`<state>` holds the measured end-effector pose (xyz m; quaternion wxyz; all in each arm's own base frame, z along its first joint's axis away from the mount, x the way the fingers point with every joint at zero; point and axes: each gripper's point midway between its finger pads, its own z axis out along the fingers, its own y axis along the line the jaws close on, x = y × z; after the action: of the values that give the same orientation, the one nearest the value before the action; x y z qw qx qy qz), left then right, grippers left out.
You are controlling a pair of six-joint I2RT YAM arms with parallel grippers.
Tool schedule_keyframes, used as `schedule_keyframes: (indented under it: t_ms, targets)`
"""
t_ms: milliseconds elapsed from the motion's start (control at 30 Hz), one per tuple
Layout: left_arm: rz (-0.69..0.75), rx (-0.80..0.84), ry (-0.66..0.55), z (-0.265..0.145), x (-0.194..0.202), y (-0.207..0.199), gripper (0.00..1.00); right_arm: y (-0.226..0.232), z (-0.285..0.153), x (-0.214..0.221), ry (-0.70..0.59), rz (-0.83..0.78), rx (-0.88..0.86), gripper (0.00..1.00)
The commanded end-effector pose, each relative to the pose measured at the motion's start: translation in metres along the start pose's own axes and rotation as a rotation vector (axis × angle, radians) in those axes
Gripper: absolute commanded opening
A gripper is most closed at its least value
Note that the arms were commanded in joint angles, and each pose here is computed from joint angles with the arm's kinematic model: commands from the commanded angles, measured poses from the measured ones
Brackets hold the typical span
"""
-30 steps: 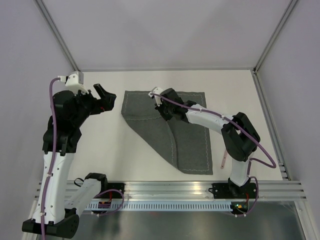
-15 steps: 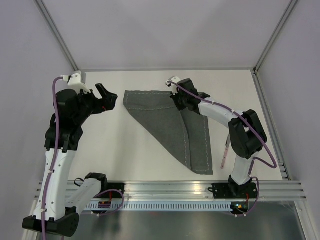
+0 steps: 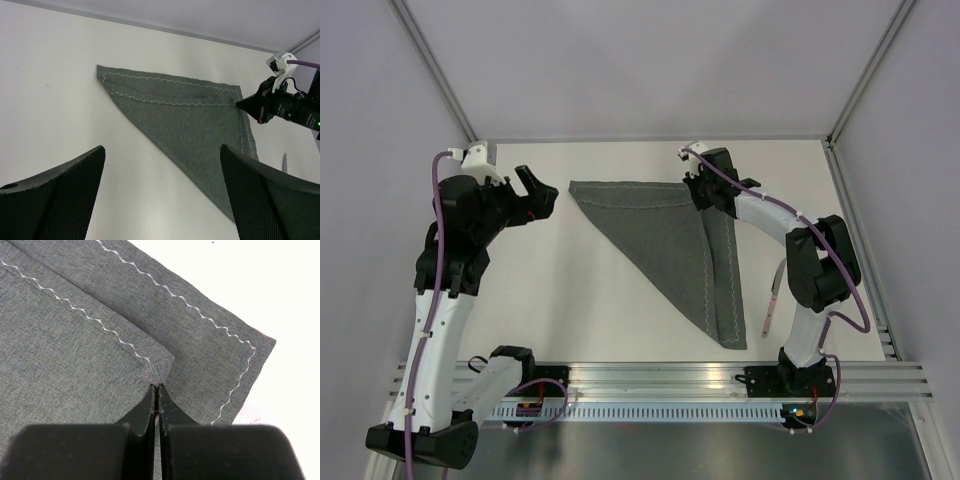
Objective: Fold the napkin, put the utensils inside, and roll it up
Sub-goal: Fold the napkin at the center of the board.
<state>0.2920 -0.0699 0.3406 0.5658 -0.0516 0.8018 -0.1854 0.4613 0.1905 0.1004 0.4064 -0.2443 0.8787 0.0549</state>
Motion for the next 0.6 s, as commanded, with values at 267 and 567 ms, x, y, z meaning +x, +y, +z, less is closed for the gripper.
schedule_keyframes:
  t_ms: [267, 567]
  targets:
    - [0.002, 0.036, -0.015, 0.005, -0.005, -0.006, 1.00, -0.035, 0.016, -0.020, -0.049, 0.048, 0.033, 0.01]
    - [0.001, 0.037, -0.013, 0.006, -0.006, -0.006, 1.00, -0.052, 0.023, -0.021, -0.049, 0.072, 0.056, 0.01]
